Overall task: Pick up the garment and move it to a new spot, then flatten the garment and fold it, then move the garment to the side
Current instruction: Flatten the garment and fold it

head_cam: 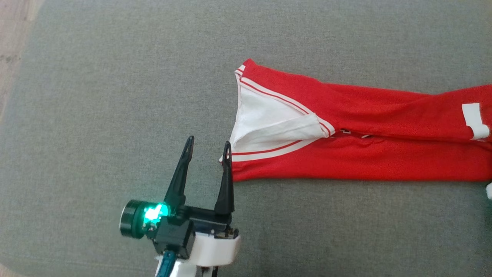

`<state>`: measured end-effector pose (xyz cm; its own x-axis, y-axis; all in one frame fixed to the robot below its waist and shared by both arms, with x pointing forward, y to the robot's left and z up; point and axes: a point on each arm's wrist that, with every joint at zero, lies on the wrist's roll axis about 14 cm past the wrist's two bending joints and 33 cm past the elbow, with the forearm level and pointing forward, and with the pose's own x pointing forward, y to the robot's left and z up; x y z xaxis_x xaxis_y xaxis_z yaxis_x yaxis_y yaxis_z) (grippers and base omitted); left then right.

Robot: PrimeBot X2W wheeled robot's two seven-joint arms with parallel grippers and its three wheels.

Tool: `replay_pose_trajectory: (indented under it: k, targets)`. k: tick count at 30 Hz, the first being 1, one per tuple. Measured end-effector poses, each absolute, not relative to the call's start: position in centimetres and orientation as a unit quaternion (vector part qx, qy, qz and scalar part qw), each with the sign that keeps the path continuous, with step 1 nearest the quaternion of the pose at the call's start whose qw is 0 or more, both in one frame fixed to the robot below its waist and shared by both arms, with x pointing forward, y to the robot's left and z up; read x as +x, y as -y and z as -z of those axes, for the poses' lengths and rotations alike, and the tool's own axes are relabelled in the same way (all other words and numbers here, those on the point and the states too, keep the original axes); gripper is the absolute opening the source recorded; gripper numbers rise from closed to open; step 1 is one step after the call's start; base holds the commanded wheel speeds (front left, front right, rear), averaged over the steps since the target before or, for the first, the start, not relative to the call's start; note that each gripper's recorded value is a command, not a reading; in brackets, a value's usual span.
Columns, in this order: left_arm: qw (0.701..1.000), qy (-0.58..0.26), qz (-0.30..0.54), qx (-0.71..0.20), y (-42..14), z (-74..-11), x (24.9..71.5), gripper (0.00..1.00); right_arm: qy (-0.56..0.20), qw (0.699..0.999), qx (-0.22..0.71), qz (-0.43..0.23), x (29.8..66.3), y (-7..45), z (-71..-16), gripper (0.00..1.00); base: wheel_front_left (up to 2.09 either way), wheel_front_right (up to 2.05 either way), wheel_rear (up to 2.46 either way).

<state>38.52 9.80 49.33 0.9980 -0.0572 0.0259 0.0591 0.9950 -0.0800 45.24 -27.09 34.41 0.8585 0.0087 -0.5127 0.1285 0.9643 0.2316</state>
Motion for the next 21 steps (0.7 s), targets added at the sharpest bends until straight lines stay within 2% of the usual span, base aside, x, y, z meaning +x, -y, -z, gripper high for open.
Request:
replay_pose_trajectory:
  k: [1, 2, 7, 12, 17, 21]
  targets:
    - [0.999, 0.011, 0.026, -0.04, -9.9, -49.3, 38.3, 1.0, -0.267, 0.954, 0.135, 0.029, 45.3, 26.8, -34.4, 0.16, 0.0, 0.0, 0.0]
    - [0.999, 0.011, 0.022, -0.041, -10.1, -49.3, 38.2, 1.0, -0.268, 0.953, 0.14, 0.026, 45.3, 26.5, -34.5, 0.0, 0.0, 0.0, 0.0]
    - [0.999, 0.017, 0.015, -0.034, -10.9, -49.5, 38.2, 1.0, -0.254, 0.956, 0.147, 0.027, 45.0, 26.5, -35.1, 0.0, 0.0, 0.0, 0.0]
    - [0.999, 0.016, 0.022, -0.04, -10.7, -49.5, 38.3, 1.0, -0.243, 0.959, 0.134, 0.058, 43.9, 29.6, -36.0, 0.0, 0.0, 0.0, 0.0]
    - [0.999, 0.011, 0.035, -0.04, -10.2, -49.0, 38.3, 1.0, -0.211, 0.967, 0.112, 0.085, 44.4, 33.9, -39.5, 0.0, 0.0, 0.0, 0.0]
    - [0.998, 0.014, 0.043, -0.038, -10.0, -49.2, 38.3, 1.0, -0.161, 0.974, 0.145, 0.057, 46.1, 32.5, -43.0, 0.0, 0.0, 0.0, 0.0]
